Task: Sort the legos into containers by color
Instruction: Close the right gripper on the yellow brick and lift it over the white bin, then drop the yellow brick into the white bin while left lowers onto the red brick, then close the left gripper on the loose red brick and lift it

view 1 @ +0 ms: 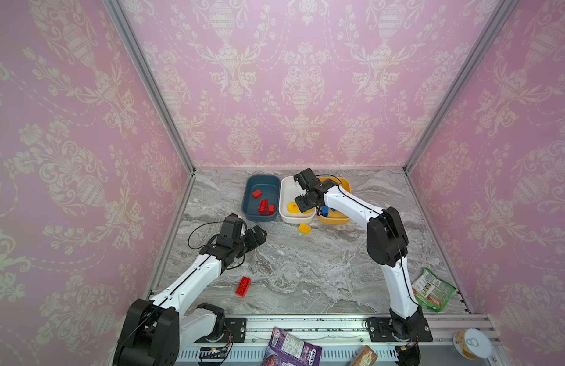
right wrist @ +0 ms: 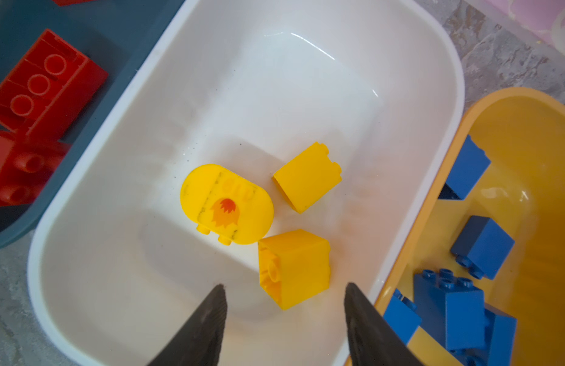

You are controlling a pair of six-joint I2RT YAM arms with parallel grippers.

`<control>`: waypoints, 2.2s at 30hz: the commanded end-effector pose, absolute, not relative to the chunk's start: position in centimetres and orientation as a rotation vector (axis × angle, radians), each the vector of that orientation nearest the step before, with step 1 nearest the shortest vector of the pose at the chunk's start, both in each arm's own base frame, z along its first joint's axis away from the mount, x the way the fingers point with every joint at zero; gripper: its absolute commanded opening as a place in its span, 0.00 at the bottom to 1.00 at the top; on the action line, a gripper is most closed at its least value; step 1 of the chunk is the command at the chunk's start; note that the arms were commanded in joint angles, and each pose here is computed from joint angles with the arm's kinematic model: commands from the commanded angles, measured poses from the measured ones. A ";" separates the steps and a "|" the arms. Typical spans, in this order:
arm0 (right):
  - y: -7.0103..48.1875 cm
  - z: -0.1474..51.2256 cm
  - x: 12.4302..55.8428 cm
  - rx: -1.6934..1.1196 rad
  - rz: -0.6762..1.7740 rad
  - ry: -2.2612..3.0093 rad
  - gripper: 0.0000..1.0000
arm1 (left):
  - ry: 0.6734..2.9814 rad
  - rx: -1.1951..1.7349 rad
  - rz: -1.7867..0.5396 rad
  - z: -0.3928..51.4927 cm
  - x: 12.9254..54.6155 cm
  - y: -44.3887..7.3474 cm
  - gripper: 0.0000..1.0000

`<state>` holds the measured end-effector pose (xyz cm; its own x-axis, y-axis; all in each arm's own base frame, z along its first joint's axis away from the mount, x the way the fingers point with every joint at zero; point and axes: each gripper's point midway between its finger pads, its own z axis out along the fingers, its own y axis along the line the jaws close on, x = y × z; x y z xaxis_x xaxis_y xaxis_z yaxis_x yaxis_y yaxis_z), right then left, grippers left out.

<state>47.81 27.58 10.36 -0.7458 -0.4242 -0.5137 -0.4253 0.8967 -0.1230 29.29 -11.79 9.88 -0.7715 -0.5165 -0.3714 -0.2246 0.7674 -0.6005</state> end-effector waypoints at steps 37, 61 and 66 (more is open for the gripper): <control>25.6 15.3 37.1 -0.594 0.286 2.523 0.86 | 2.791 -0.545 -0.134 6.8 18.6 -7.7 0.93; 24.7 16.3 34.8 -0.548 0.333 2.531 0.87 | 3.035 -0.457 -0.013 2.1 13.2 -8.1 0.87; 24.5 16.3 34.5 -0.539 0.337 2.536 0.86 | 3.049 -0.451 -0.043 1.5 13.4 -8.7 0.80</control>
